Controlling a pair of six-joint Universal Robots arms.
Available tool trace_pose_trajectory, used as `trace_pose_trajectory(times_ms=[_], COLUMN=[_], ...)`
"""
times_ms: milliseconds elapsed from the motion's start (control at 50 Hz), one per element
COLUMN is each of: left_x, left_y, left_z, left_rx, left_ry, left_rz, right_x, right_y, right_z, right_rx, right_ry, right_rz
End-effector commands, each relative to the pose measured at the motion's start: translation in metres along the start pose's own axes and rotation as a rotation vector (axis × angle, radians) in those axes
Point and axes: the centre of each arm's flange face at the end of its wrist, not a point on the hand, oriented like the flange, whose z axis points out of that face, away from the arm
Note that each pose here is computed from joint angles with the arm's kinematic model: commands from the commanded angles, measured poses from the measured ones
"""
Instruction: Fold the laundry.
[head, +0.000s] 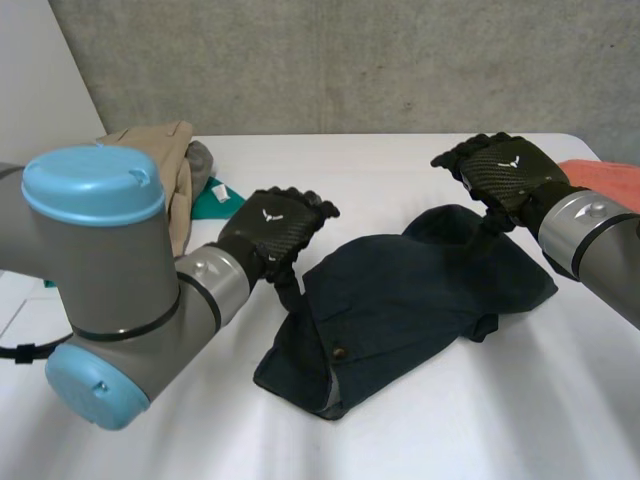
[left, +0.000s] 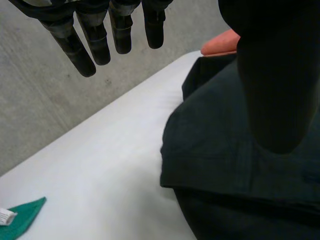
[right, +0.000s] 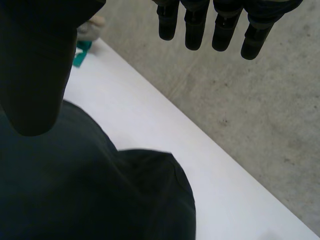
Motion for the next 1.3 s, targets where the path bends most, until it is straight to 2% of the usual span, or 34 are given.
trace_pose_trajectory(times_ms=[20,120,220,360,520,560,660,700,800,880,940,1000,1080,1300], left_x=[-0.004,0.006,0.02,0.028,0.05,0.048,0.012,-0.001,-0.046,-0.052,-0.048,-0.039,-0.029,-0.009], left_y=[-0.014,0.0,0.026,0.041,0.049,0.045,0.008,-0.008,-0.086,-0.136,-0.149,-0.148,-0.125,-0.016], left_z=[0.021,0.044,0.067,0.087,0.091,0.094,0.101,0.103,0.094,0.075,0.067,0.061,0.064,0.06], left_rx=[0.041,-0.047,-0.182,-0.204,-0.185,-0.16,-0.031,0.037,0.324,0.497,0.529,0.493,0.391,-0.047], left_ry=[0.038,0.1,0.139,0.108,0.133,0.086,-0.195,-0.262,-0.4,-0.377,-0.339,-0.292,-0.252,-0.122], left_rz=[0.034,0.131,0.3,0.342,0.367,0.37,0.342,0.332,0.281,0.228,0.213,0.215,0.221,0.24], right_x=[-0.003,-0.003,0.004,0.012,0.017,0.019,0.019,0.019,0.016,0.016,0.018,0.02,0.022,0.022], right_y=[0.005,0.021,0.039,0.055,0.06,0.058,0.056,0.055,0.055,0.056,0.055,0.057,0.057,0.063], right_z=[-0.006,-0.004,-0.003,-0.003,-0.001,-0.001,-0.002,-0.002,-0.001,-0.001,-0.001,-0.002,-0.002,-0.002], right_rx=[0.001,-0.017,-0.042,-0.05,-0.053,-0.047,-0.04,-0.037,-0.036,-0.037,-0.036,-0.04,-0.042,-0.054], right_ry=[-0.003,-0.006,0.017,0.024,0.029,0.037,0.038,0.038,0.028,0.029,0.033,0.039,0.045,0.034], right_rz=[0.045,0.047,0.056,0.072,0.072,0.07,0.069,0.068,0.07,0.07,0.071,0.074,0.076,0.081])
